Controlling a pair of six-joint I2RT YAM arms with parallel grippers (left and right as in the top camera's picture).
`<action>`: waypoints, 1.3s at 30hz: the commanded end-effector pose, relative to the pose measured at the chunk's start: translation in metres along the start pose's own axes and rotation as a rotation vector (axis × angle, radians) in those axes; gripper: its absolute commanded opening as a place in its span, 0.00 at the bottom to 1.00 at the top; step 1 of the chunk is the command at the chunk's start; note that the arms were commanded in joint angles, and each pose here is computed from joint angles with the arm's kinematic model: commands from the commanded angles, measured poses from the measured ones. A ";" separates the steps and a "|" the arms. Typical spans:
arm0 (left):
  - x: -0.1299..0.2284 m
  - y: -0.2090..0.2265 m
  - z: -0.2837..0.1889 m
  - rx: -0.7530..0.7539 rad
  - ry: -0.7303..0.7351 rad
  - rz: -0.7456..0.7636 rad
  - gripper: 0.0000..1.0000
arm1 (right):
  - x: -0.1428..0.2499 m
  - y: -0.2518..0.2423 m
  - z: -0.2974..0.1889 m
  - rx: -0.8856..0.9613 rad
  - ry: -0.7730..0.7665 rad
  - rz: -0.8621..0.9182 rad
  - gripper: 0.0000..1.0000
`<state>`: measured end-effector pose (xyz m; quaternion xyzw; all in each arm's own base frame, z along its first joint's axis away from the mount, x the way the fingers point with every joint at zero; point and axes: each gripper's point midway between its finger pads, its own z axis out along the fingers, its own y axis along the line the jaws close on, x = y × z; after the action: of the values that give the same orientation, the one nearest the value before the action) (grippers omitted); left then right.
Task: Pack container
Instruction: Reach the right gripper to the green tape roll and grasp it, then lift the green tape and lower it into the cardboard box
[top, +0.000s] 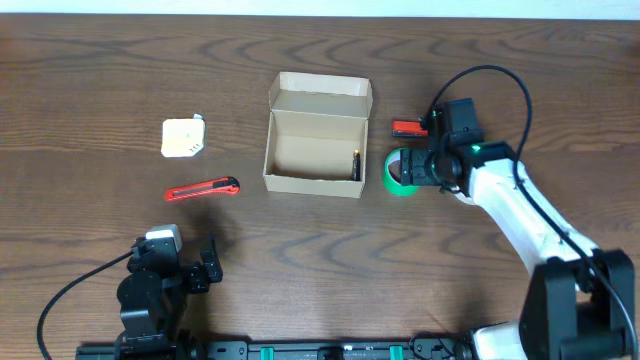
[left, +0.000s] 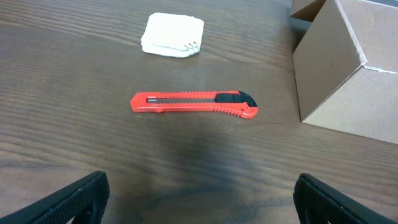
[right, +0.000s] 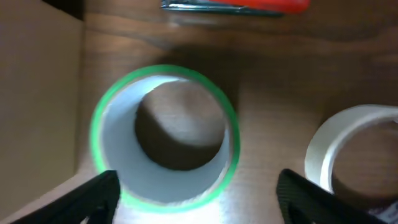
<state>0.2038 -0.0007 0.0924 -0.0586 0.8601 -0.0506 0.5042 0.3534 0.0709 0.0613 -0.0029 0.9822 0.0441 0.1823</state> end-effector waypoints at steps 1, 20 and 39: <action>0.002 0.002 0.001 -0.011 -0.001 0.009 0.95 | -0.010 -0.010 0.011 0.050 -0.013 -0.002 0.72; 0.002 0.002 0.001 -0.011 0.000 0.009 0.95 | -0.058 -0.002 -0.009 0.088 -0.025 -0.016 0.01; 0.002 0.002 0.001 -0.011 -0.001 0.009 0.95 | -0.112 0.185 -0.066 -0.046 -0.252 -0.199 0.01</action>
<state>0.2038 -0.0007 0.0925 -0.0586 0.8600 -0.0506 0.5044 0.4290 0.2409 0.2130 -0.1290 0.9309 0.0794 0.3323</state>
